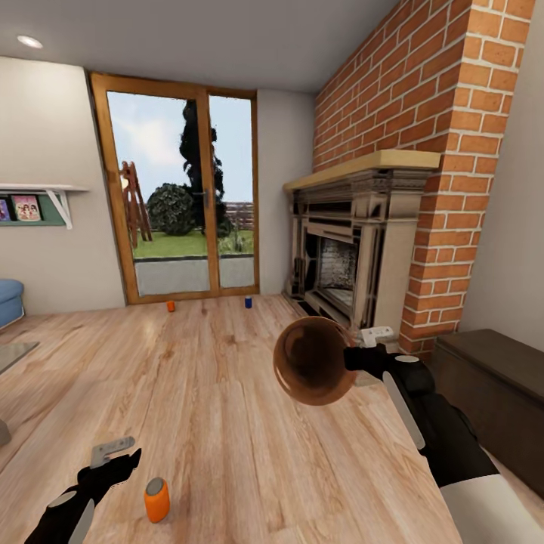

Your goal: Put the three can of soda from the living room inside the tash can in the kitchen.

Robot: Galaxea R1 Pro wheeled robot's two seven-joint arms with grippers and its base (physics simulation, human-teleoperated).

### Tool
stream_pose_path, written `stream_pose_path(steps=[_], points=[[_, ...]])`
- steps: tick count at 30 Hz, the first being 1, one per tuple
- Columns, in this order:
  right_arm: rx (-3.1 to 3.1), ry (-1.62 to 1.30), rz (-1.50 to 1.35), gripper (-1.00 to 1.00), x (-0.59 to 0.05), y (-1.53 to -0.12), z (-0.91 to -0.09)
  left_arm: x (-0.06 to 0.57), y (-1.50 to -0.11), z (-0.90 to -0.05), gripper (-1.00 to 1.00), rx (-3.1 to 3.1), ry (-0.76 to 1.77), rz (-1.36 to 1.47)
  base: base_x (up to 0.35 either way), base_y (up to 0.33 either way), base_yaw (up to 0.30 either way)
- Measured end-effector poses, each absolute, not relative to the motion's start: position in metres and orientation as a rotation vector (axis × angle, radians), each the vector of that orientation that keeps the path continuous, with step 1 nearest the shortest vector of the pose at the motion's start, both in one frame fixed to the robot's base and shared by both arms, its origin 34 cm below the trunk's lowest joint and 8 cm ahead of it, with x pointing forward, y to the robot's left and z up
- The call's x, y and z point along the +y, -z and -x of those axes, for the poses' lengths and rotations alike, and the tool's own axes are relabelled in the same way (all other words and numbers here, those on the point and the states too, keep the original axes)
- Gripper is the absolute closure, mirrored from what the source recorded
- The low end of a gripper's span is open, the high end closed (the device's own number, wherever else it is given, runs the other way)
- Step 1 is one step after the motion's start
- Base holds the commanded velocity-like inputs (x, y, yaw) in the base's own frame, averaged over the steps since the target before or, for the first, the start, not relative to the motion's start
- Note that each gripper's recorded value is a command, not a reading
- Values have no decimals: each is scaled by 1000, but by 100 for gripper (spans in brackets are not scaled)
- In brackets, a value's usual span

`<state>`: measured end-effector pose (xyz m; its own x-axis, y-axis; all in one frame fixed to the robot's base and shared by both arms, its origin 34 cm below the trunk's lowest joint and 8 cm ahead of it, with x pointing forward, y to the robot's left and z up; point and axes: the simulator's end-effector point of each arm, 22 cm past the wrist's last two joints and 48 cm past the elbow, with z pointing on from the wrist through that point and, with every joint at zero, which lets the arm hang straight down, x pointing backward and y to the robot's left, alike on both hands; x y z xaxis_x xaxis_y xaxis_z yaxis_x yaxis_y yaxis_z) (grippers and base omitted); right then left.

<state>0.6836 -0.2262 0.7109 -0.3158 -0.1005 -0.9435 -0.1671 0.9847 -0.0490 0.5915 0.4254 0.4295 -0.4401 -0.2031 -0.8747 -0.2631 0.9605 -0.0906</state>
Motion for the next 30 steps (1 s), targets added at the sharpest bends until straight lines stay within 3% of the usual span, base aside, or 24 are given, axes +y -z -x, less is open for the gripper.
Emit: stream_pose_path(steps=[14,30], points=[[1895,-62,200,100,-224,-710,-683,422,-430,-593,-100,2043,-77,316,319,72,0],[1895,-51,203,100,-225,-710,-684,422,-433,-594,-100,2029,-63,324,63,-211,0]])
